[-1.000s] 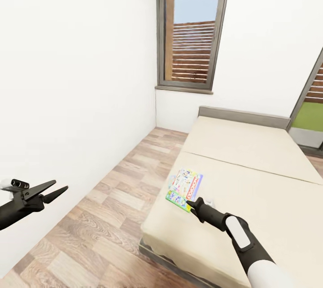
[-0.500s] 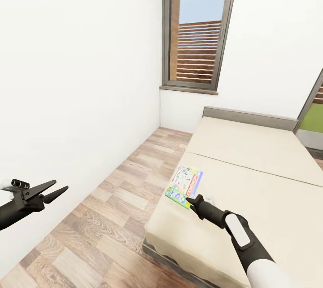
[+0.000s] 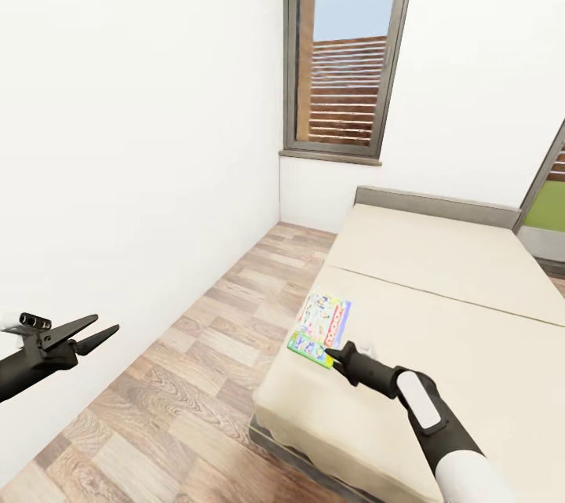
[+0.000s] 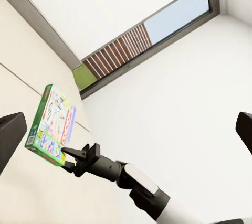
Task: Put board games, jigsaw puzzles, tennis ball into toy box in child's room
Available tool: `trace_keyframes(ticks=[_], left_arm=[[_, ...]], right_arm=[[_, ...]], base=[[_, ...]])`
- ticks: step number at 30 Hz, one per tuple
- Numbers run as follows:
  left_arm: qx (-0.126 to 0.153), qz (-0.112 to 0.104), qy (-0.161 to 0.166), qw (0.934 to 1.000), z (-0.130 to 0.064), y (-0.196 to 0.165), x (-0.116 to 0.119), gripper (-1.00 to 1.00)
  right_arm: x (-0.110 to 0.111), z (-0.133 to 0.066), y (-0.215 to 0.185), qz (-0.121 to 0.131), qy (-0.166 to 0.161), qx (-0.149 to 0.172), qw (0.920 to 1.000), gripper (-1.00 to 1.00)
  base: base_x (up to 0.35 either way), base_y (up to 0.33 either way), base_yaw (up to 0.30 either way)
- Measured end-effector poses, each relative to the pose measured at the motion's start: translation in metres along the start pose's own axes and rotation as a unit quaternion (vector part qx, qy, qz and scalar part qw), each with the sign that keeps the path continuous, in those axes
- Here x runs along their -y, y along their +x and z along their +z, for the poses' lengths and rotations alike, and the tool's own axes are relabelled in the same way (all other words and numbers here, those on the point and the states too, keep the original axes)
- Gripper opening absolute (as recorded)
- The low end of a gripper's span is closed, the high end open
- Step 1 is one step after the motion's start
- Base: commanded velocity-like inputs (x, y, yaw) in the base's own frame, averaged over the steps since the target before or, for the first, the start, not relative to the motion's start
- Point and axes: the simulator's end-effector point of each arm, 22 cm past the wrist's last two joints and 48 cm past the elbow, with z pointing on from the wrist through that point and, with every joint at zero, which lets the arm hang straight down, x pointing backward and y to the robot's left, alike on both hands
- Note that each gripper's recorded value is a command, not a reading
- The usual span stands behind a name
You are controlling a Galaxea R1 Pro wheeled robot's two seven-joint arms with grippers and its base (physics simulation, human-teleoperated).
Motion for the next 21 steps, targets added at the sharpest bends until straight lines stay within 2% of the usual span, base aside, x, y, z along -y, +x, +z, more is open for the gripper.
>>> trace_keyframes(ticks=[4, 10, 15, 21], left_arm=[[0.0, 0.0, 0.001, 1.0, 0.001, -0.004, 0.006, 1.0], [-0.003, -0.001, 0.001, 1.0, 0.005, -0.008, 0.014, 1.0], [-0.013, -0.003, -0.001, 0.9999, 0.01, -0.007, 0.019, 1.0], [-0.038, 0.005, -0.026, 0.9989, 0.004, -0.014, 0.022, 1.0]], right_arm=[[-0.008, -0.004, 0.005, 0.005, -0.002, -0.018, 0.9998, -1.0], [-0.032, -0.012, -0.006, -0.006, -0.017, -0.007, 0.9998, -1.0], [-0.041, -0.016, -0.01, -0.008, -0.019, -0.003, 0.9998, -1.0], [-0.052, -0.019, -0.012, -0.011, -0.018, -0.003, 0.9998, -1.0]], base=[[0.0, 0.0, 0.0], [0.0, 0.0, 0.0], [0.0, 0.0, 0.0], [0.0, 0.0, 0.088]])
